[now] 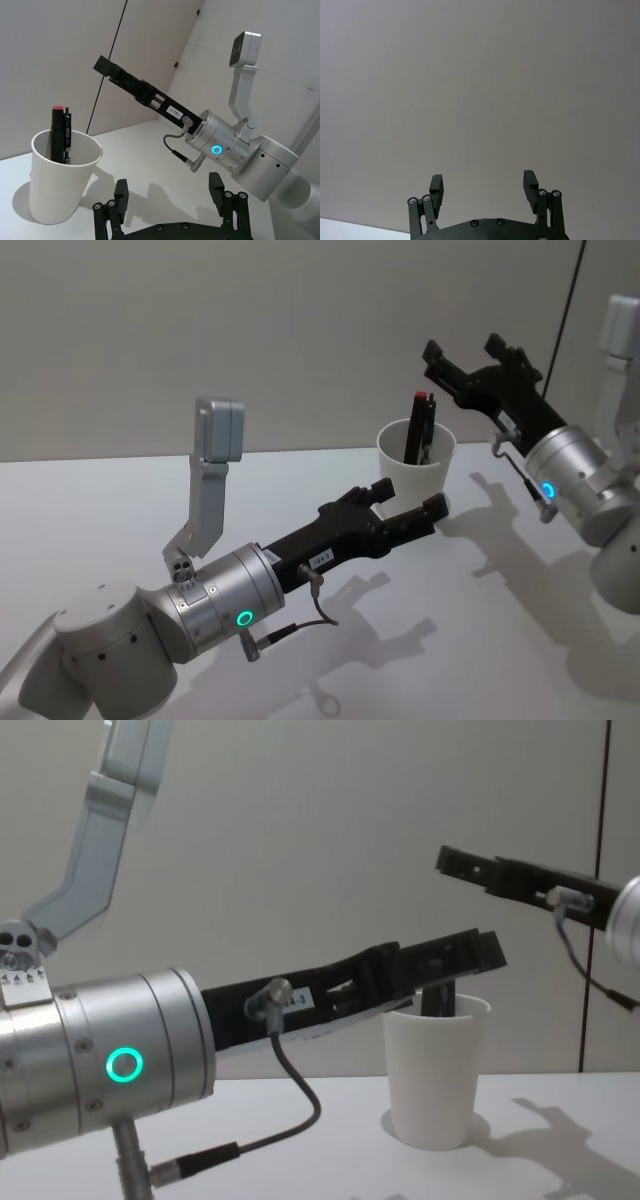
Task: Place the pen into the pen holder.
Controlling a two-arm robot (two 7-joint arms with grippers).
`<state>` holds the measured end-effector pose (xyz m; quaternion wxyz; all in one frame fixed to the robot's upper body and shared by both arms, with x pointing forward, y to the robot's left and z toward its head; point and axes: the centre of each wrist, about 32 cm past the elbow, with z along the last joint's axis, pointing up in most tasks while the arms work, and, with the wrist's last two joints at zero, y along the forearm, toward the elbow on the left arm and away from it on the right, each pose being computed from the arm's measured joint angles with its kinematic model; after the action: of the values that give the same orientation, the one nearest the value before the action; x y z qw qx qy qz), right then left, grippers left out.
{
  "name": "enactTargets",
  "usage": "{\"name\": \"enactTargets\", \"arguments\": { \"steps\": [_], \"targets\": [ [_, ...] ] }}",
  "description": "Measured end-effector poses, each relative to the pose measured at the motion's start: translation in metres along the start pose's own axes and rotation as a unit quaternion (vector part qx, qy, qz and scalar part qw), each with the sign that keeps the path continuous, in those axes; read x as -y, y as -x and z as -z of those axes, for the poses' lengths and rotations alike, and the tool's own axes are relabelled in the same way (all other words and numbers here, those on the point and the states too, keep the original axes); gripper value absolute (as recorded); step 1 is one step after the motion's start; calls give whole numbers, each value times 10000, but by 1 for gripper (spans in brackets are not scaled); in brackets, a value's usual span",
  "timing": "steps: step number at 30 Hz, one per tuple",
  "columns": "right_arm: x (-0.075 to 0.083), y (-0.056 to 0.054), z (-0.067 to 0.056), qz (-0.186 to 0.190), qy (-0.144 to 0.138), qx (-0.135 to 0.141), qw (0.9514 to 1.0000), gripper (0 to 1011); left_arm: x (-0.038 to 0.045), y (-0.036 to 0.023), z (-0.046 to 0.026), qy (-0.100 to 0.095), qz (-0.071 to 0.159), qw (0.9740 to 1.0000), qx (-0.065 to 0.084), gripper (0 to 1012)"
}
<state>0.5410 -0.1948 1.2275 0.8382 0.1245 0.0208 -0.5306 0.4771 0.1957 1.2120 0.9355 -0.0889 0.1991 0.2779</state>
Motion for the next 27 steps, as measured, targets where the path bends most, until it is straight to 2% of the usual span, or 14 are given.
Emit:
{"name": "enactTargets", "arguments": {
  "steps": [6, 11, 13, 15, 16, 19, 20, 22, 23, 24, 25, 27],
  "targets": [
    [25, -5, -4, 27, 2, 10, 10000, 1001, 1, -3, -1, -6, -87, 9999, 97, 1001],
    [96, -14, 19, 64, 39, 72, 9999, 1001, 6, -19, 1, -22, -347, 9987, 360, 1001],
    [126, -18, 27, 81, 53, 102, 9999, 1001, 9, -27, 1, -25, -498, 9974, 523, 1001],
    [185, -23, 46, 112, 86, 157, 9998, 1001, 11, -32, 2, -29, -587, 9963, 621, 1001],
    [230, -28, 60, 137, 113, 200, 9996, 1001, 13, -37, 3, -29, -694, 9949, 737, 1001],
    [298, -34, 74, 170, 146, 267, 9994, 1001, 17, -45, 3, -23, -842, 9923, 908, 1001],
    [342, -36, 84, 191, 169, 311, 9992, 1001, 18, -51, 4, -21, -943, 9903, 1020, 1001],
    [384, -38, 96, 209, 195, 349, 9990, 1001, 20, -56, 5, -16, -1035, 9881, 1134, 1001],
    [411, -38, 102, 219, 208, 375, 9988, 1001, 22, -62, 6, -9, -1133, 9856, 1251, 1001],
    [451, -39, 110, 236, 230, 415, 9986, 1002, 23, -65, 6, -4, -1182, 9843, 1308, 1001],
    [480, -39, 117, 246, 247, 441, 9984, 1001, 25, -70, 7, 1, -1275, 9816, 1424, 1001],
    [525, -43, 127, 268, 275, 486, 9981, 1001, 26, -76, 7, 11, -1363, 9787, 1537, 1001]
  ]
}}
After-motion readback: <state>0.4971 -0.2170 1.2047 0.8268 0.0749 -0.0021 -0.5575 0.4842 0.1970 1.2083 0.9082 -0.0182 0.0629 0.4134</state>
